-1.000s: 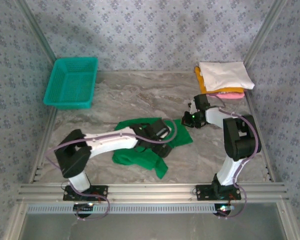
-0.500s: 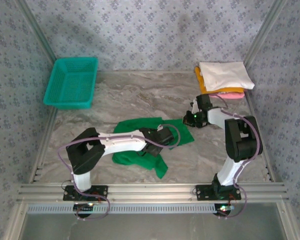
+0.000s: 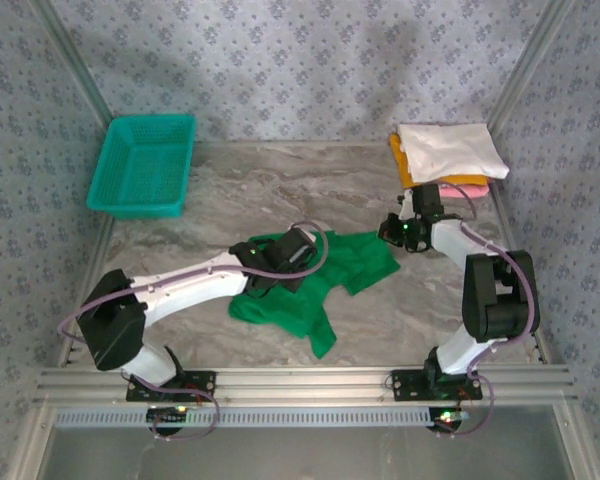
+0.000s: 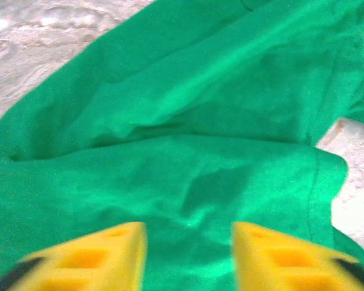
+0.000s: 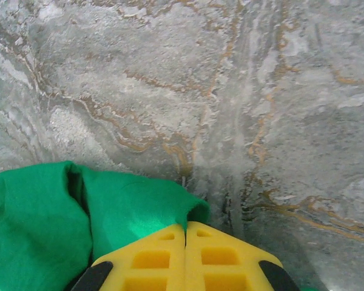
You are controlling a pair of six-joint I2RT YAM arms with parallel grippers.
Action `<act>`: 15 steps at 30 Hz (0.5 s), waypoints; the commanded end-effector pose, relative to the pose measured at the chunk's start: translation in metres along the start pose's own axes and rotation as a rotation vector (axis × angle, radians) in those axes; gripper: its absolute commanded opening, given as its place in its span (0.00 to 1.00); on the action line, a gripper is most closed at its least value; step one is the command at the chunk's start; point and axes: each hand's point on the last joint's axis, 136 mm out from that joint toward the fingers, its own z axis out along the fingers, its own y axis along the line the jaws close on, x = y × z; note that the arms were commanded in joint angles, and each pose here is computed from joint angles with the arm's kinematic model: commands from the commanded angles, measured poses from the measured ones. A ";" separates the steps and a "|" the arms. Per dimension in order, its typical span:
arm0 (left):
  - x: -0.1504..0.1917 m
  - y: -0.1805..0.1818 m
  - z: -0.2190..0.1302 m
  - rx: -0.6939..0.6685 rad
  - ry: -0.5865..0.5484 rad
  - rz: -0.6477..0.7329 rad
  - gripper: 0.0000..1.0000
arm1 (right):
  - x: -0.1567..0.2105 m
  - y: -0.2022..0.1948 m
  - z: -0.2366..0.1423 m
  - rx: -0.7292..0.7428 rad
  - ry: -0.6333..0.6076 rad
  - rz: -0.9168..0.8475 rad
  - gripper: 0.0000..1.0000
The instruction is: Fold and stack the t-shirts
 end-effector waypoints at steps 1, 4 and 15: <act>-0.001 -0.060 0.008 0.139 0.019 0.152 0.98 | 0.004 0.001 0.000 -0.016 0.012 0.028 0.00; 0.012 -0.088 0.029 0.142 0.100 0.246 0.98 | 0.004 0.002 0.003 -0.033 0.017 0.038 0.00; 0.034 -0.081 0.059 -0.041 0.119 0.327 0.64 | 0.006 0.003 0.003 -0.052 0.011 0.039 0.00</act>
